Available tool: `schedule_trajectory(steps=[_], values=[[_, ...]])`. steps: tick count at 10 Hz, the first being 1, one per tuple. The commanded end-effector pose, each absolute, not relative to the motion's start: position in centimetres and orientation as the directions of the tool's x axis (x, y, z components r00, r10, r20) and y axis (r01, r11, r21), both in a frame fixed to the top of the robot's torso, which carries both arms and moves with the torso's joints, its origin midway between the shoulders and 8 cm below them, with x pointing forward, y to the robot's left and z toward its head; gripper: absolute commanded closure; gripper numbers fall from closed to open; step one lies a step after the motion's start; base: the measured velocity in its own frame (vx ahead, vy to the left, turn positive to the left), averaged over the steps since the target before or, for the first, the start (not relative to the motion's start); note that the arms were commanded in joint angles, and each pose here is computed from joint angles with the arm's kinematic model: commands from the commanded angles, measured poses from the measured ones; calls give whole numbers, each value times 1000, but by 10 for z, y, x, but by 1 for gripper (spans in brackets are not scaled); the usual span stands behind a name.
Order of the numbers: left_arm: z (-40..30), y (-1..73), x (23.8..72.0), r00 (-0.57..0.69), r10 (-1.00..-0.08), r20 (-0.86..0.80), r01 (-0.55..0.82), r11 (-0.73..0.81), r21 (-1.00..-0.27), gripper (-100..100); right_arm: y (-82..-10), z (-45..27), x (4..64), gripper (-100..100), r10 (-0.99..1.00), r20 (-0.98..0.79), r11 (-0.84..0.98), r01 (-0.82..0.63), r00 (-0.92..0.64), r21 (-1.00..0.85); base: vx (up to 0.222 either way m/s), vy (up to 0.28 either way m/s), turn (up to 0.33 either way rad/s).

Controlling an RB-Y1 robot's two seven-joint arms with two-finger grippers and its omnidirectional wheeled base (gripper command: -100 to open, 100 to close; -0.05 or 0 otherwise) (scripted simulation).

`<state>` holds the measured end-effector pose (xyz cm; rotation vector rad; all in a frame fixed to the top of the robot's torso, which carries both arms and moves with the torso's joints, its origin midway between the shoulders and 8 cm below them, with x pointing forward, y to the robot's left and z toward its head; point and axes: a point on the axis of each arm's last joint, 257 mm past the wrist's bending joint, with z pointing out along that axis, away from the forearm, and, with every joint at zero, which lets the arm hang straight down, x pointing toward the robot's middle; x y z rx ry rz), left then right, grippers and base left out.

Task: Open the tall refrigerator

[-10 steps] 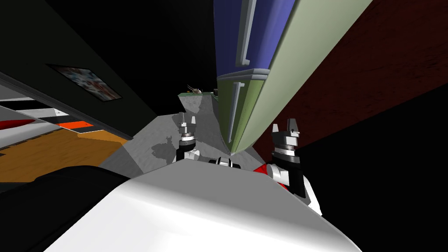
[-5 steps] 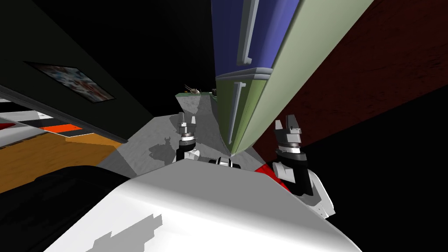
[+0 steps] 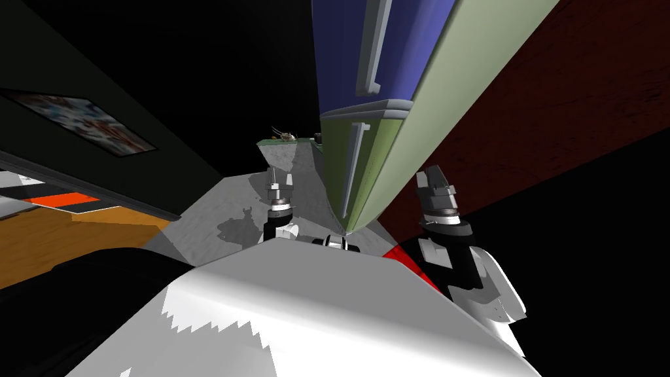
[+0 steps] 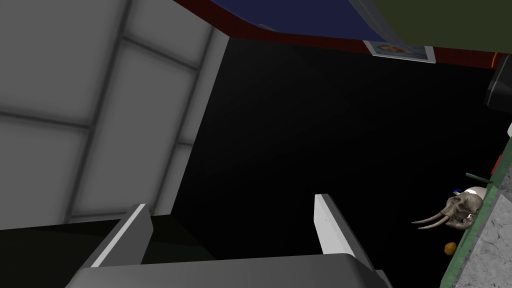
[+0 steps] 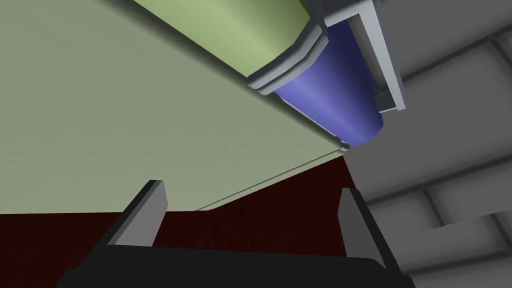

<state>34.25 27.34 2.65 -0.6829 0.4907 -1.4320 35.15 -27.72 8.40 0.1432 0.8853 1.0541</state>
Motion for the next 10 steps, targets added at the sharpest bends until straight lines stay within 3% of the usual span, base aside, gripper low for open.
schedule_trajectory(steps=[1,10], values=[[26,273,343,95,-991,92,726,5,-687,0,-268,101,349,-100,701,-669,599,-714,248,363,63,53,-93],[26,273,343,95,-991,92,726,5,-687,0,-241,136,345,-100,376,-834,697,-717,404,-33,54,50,-61]])
